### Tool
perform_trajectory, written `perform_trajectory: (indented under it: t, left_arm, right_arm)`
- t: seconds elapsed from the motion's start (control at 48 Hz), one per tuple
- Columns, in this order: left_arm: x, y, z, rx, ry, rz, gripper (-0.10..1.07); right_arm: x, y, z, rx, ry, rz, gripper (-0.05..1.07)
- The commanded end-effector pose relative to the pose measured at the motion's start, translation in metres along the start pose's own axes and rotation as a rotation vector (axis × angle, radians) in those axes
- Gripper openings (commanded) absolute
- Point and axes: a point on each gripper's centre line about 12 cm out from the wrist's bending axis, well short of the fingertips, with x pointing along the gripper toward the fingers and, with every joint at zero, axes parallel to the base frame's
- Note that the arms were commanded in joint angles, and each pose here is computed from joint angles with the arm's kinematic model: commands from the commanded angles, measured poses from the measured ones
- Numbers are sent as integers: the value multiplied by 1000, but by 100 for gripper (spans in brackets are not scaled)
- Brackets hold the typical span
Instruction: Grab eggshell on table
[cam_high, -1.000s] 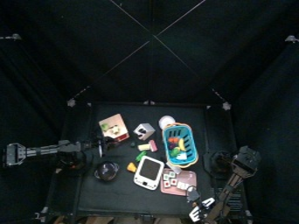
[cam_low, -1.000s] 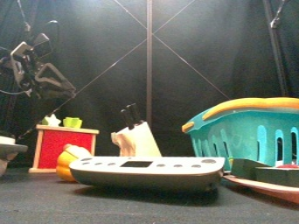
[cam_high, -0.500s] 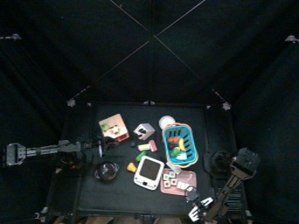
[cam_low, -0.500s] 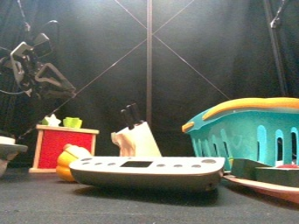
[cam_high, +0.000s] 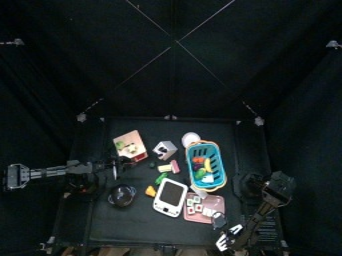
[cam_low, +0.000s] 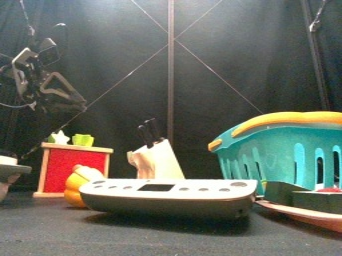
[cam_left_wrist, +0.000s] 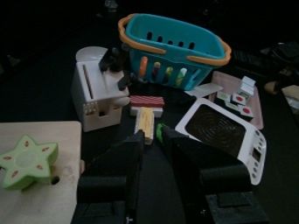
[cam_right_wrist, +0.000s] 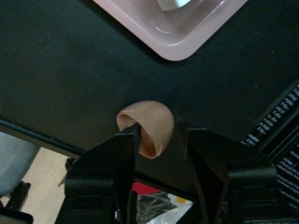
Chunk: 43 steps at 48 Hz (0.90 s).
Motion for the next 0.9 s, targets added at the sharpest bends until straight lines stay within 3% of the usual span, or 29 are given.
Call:
perform_trajectory:
  t: [0.0,0.354,0.646,0.875]
  left_arm:
    - [2,-1,7,5,-17,-5,68]
    - [2,-1,7,3,-18,-4,68]
    - [2,-1,8,5,-20,-5,68]
    - [2,-1,9,5,-23,-6,68]
  right_arm:
    - [-8,3,0,2,13,29,75]
    - [-12,1,1,5,15,32,57]
    - [-40,-8,8,21,13,44,53]
    - [-45,-5,23,21,-40,65,53]
